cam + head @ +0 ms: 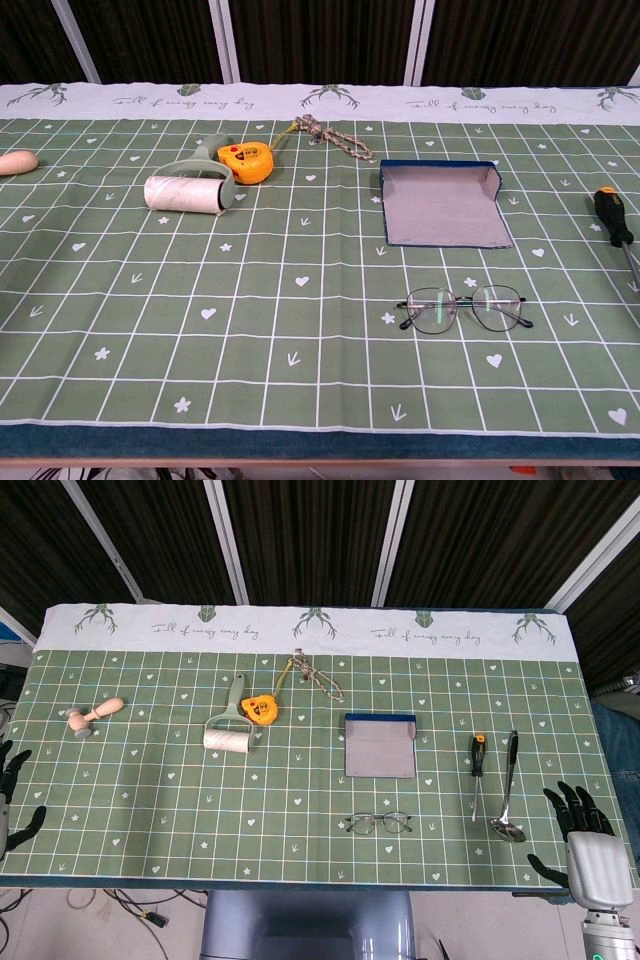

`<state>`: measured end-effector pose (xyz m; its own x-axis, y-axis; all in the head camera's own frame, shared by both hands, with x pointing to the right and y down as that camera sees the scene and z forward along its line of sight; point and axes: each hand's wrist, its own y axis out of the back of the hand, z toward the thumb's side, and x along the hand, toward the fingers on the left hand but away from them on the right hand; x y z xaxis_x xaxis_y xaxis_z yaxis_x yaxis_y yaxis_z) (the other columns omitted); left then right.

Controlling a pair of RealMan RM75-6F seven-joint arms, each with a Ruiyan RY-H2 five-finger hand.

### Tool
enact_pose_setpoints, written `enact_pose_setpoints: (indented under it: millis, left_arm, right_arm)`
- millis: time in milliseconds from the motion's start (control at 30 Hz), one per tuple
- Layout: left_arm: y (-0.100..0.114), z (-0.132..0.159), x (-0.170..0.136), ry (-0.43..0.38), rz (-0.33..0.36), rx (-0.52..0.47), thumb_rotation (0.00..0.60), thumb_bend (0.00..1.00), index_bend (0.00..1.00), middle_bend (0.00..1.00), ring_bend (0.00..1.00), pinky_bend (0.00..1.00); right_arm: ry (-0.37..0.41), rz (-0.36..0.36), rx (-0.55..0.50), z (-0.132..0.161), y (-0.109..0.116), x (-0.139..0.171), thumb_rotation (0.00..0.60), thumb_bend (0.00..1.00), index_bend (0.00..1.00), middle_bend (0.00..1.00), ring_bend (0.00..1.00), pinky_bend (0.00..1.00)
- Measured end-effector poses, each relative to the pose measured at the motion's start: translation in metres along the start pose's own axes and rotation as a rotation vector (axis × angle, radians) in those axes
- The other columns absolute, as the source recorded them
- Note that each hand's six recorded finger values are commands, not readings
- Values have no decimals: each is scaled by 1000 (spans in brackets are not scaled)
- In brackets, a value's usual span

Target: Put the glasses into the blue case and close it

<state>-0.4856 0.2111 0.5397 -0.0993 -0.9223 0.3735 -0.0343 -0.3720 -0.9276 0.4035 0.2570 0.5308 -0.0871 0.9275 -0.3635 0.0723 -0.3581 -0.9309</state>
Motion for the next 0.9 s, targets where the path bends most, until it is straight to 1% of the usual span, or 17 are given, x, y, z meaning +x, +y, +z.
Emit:
enact_pose_setpoints:
  millis: [367,600,800,900]
  left_arm:
    - [2,0,-1,-1,6,-9,600,314,99,0,0,0]
    - [-1,0,0,2,0,11,600,314,98,0,0,0]
    - [0,-2,0,29,3,-57,600,314,98,0,0,0]
    - [-1,-1,0,30,-5,-48,600,314,98,0,0,0]
  right_arm:
    - [0,4,-4,1,0,0,600,110,164,105,74,230]
    - [-4,-14,-8,0,4,0,600,111,164,105,74,230]
    - [7,-31,-25,4,10,3,600,111,167,105,73,230]
    - [7,-26,-29,4,11,5,600,110,176,105,73,230]
